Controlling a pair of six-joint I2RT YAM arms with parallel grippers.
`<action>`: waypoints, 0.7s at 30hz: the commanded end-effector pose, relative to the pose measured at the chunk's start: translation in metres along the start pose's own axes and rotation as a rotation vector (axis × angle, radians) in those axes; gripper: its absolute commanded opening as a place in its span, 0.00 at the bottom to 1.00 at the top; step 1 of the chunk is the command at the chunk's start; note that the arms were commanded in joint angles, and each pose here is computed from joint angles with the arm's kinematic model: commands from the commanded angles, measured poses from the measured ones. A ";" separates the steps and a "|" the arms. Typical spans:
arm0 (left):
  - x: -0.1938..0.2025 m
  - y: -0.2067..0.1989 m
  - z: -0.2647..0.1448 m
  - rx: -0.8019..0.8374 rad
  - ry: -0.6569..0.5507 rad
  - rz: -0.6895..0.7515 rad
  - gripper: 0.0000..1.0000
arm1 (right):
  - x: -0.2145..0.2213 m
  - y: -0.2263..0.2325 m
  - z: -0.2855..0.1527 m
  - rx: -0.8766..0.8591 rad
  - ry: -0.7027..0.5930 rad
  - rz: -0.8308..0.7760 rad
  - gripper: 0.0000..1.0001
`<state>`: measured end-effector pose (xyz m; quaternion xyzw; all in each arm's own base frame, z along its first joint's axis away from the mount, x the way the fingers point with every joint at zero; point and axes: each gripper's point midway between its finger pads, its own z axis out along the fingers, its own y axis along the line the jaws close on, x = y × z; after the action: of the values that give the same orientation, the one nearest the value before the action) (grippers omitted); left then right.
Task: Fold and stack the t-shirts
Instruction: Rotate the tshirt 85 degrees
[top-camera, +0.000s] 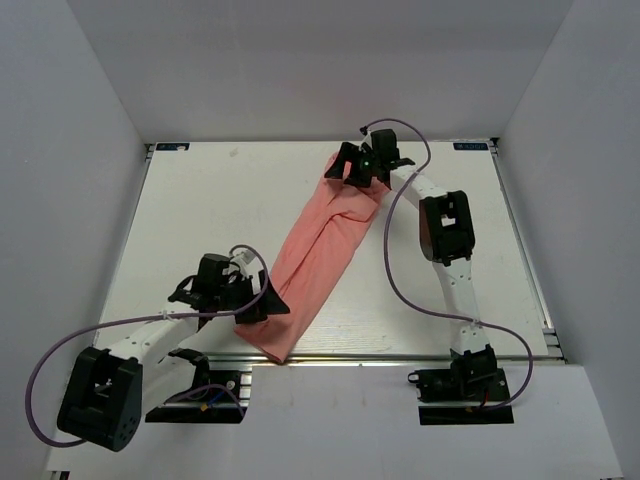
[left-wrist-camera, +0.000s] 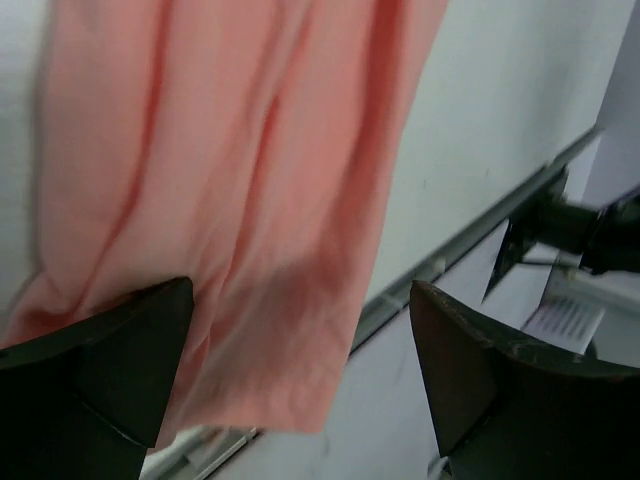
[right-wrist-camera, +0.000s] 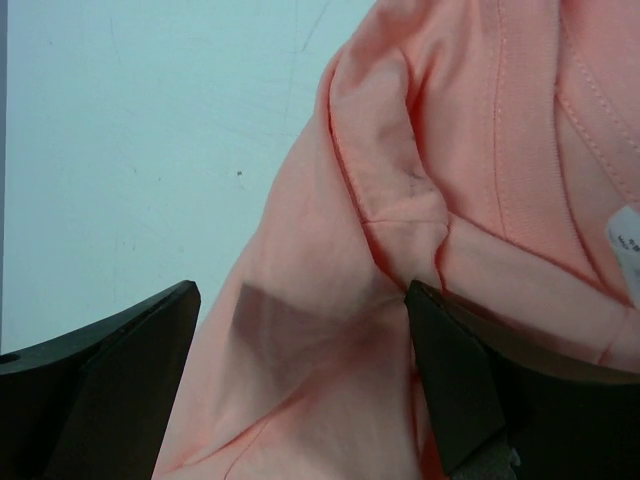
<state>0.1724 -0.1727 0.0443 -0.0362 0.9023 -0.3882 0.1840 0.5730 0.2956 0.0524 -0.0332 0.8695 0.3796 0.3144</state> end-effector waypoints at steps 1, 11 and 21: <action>0.033 -0.019 -0.013 0.021 0.190 0.046 1.00 | -0.010 0.000 0.002 0.019 -0.002 -0.010 0.90; -0.077 -0.088 -0.042 -0.007 -0.206 0.352 1.00 | -0.045 0.057 -0.078 0.283 -0.131 -0.251 0.90; -0.133 -0.020 -0.063 -0.481 -0.437 0.053 1.00 | 0.055 0.055 -0.069 0.564 0.057 -0.135 0.90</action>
<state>0.2590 -0.1463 0.1363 -0.0662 0.9078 -0.2179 0.3521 0.5102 0.3102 0.1471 -0.0513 0.9049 0.1718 0.3861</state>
